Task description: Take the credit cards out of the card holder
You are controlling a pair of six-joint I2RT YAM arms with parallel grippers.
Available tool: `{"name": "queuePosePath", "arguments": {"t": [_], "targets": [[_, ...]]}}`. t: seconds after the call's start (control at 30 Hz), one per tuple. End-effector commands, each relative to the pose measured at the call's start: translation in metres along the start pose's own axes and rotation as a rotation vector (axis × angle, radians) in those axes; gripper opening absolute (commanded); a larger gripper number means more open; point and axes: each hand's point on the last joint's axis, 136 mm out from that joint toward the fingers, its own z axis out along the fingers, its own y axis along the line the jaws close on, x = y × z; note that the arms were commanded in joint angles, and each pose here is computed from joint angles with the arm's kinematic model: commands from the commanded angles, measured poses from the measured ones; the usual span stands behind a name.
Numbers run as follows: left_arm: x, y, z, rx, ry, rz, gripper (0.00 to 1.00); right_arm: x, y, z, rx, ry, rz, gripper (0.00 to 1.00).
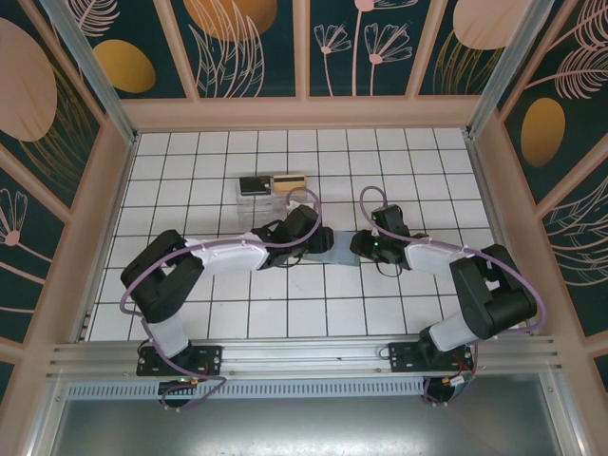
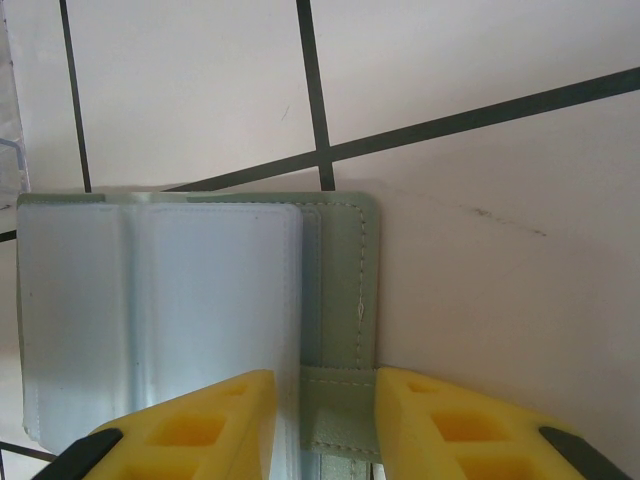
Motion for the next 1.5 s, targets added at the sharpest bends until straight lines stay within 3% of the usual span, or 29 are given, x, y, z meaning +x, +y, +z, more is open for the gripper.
{"name": "queuePosePath", "arguments": {"t": [0.0, 0.47, 0.93, 1.3, 1.47], "targets": [[0.008, 0.003, 0.011, -0.021, 0.038, 0.028, 0.58, 0.023, -0.015, 0.006, 0.031, 0.069, 0.019, 0.35], [0.032, 0.021, 0.029, -0.075, 0.113, 0.017, 0.58, 0.023, -0.014, 0.005, 0.027, 0.068, 0.02, 0.35], [0.046, -0.008, 0.036, 0.076, 0.176, 0.002, 0.55, 0.023, -0.013, 0.007, 0.024, 0.071, 0.022, 0.35], [0.029, -0.031, 0.027, 0.134, 0.145, 0.019, 0.56, 0.023, -0.013, 0.005, 0.027, 0.063, 0.022, 0.35], [0.015, -0.027, 0.014, 0.095, 0.085, 0.025, 0.56, 0.013, -0.009, -0.003, 0.029, 0.028, 0.006, 0.35]]}}
